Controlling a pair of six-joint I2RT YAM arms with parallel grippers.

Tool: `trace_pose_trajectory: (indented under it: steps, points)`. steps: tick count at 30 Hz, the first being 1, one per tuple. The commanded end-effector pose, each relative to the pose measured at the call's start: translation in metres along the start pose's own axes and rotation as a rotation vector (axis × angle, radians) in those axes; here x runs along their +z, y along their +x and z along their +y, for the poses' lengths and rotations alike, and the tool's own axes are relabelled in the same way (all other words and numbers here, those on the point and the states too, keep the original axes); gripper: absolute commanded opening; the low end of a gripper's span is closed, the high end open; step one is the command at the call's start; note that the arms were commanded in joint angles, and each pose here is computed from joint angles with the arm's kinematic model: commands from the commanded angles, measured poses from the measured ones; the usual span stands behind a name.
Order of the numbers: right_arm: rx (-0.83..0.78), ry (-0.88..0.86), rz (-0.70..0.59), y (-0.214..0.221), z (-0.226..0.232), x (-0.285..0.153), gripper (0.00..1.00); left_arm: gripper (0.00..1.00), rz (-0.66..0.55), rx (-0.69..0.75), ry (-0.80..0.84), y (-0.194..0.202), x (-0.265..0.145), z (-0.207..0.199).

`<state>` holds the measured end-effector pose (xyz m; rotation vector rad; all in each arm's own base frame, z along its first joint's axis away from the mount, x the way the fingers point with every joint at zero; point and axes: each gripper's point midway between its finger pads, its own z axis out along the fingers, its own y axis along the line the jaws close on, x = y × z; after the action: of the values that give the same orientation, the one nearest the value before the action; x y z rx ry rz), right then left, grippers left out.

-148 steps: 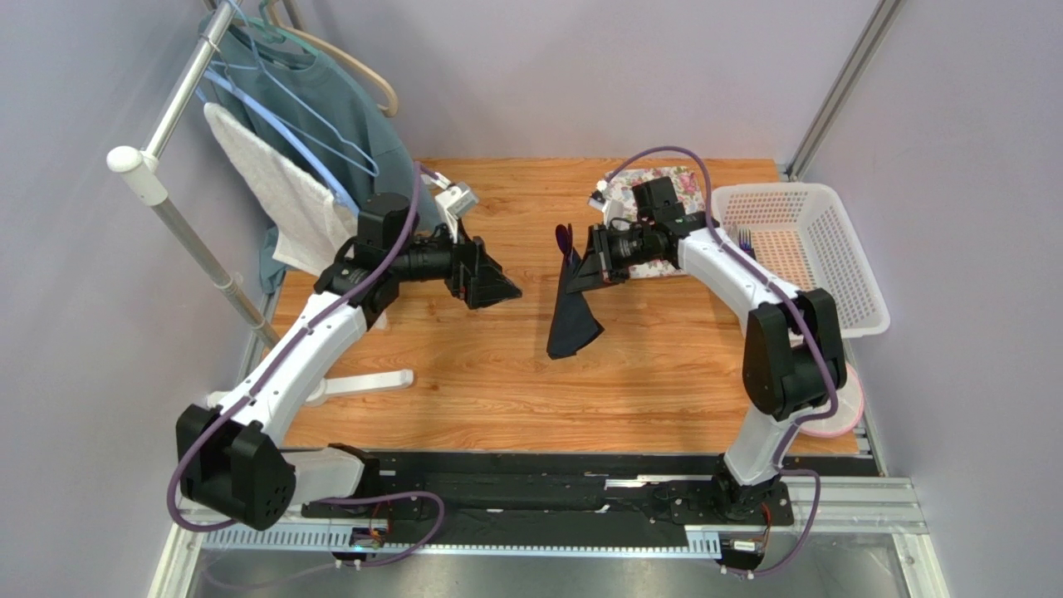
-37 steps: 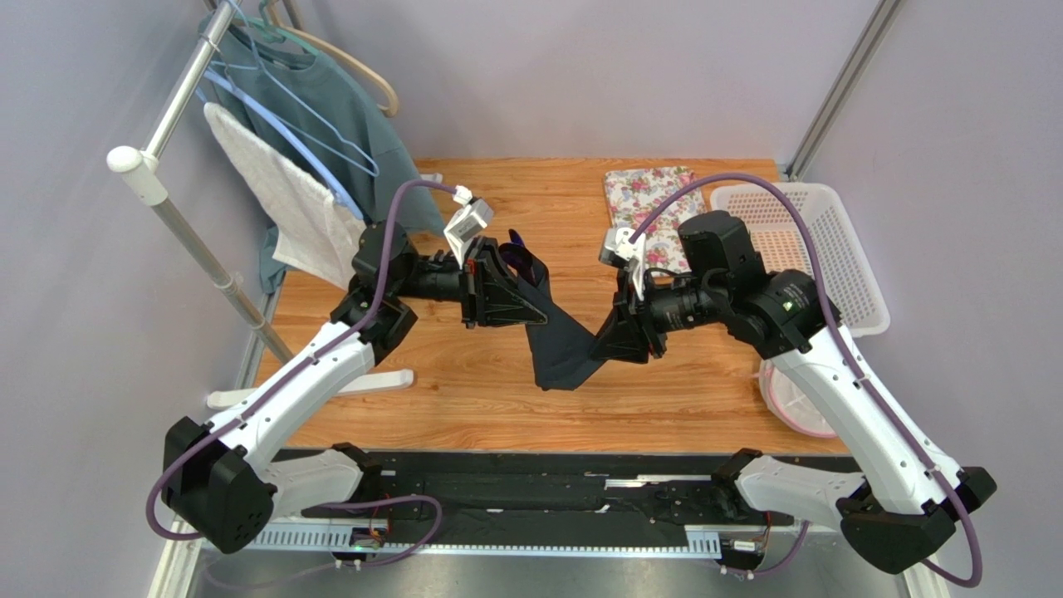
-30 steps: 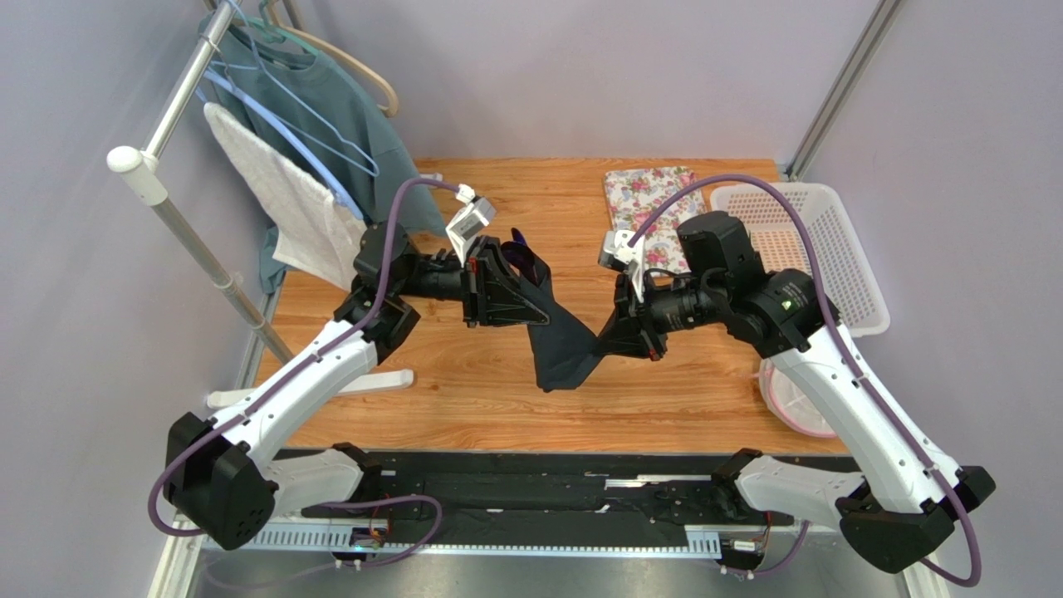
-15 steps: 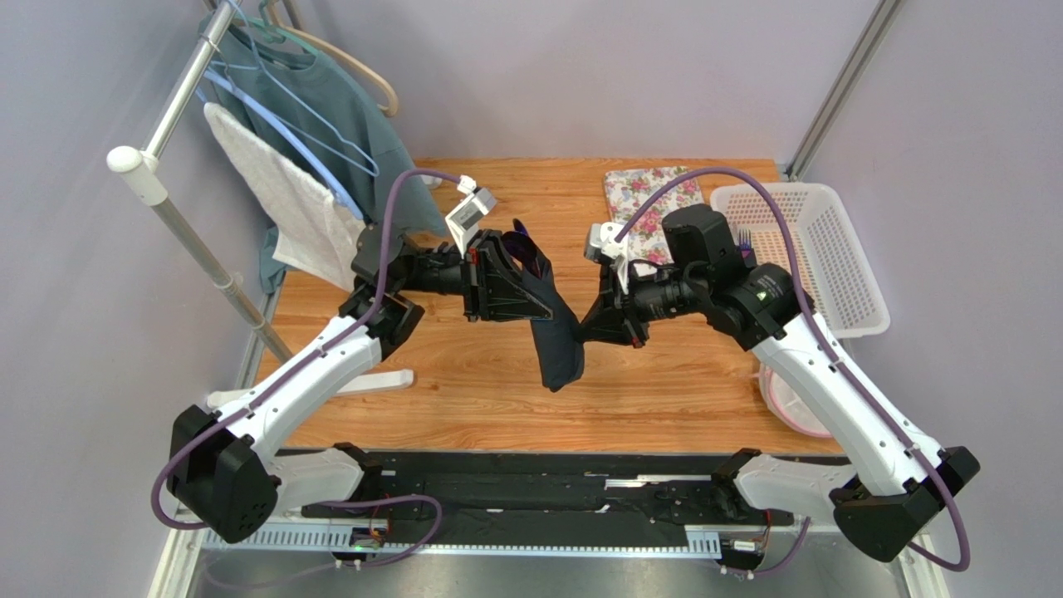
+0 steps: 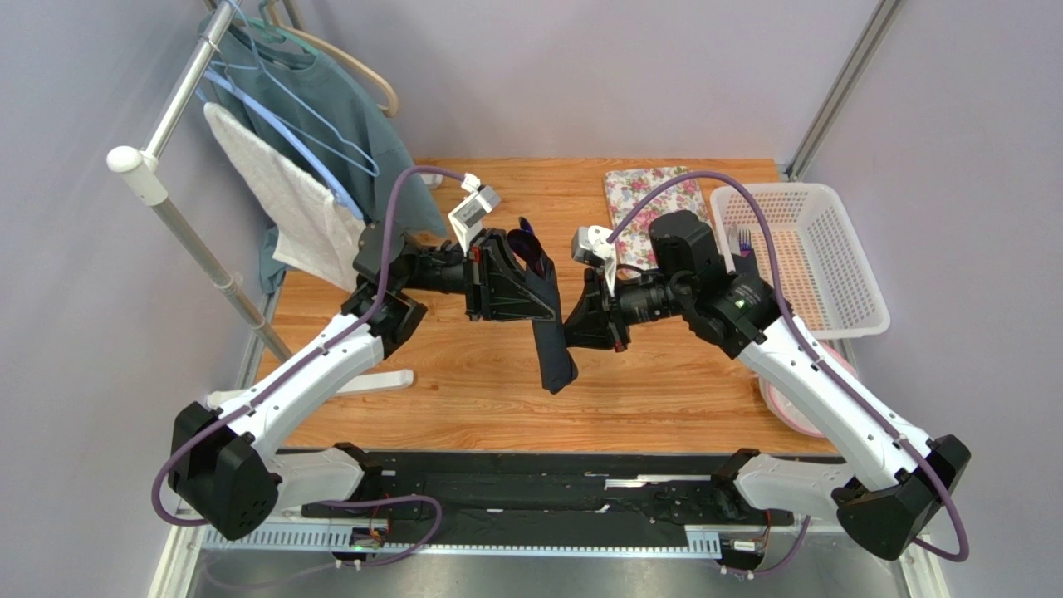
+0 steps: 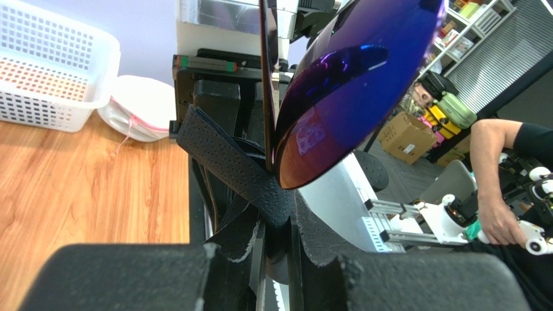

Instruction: Place the utensils on the paper napkin and roll it up

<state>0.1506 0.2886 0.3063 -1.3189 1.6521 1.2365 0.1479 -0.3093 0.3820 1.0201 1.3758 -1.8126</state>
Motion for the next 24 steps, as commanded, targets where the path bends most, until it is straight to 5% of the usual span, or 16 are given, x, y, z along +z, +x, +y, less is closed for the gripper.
trace_pose_trajectory:
  steps: [1,13,16,24]
  points:
    - [0.040,-0.017,-0.013,0.007,0.001,0.010,0.00,0.00,-0.079,0.152,0.046,-0.036,0.005,-0.029]
    - [0.058,0.161,0.055,0.034,-0.020,-0.008,0.02,0.00,-0.078,0.149,0.033,-0.033,0.004,-0.022]
    - [0.092,0.207,0.083,0.039,-0.029,-0.008,0.24,0.00,-0.075,0.144,0.028,-0.033,0.005,-0.020]
    - [0.225,0.288,0.069,0.031,-0.027,-0.051,0.47,0.00,-0.100,0.116,-0.072,-0.034,-0.005,0.012]
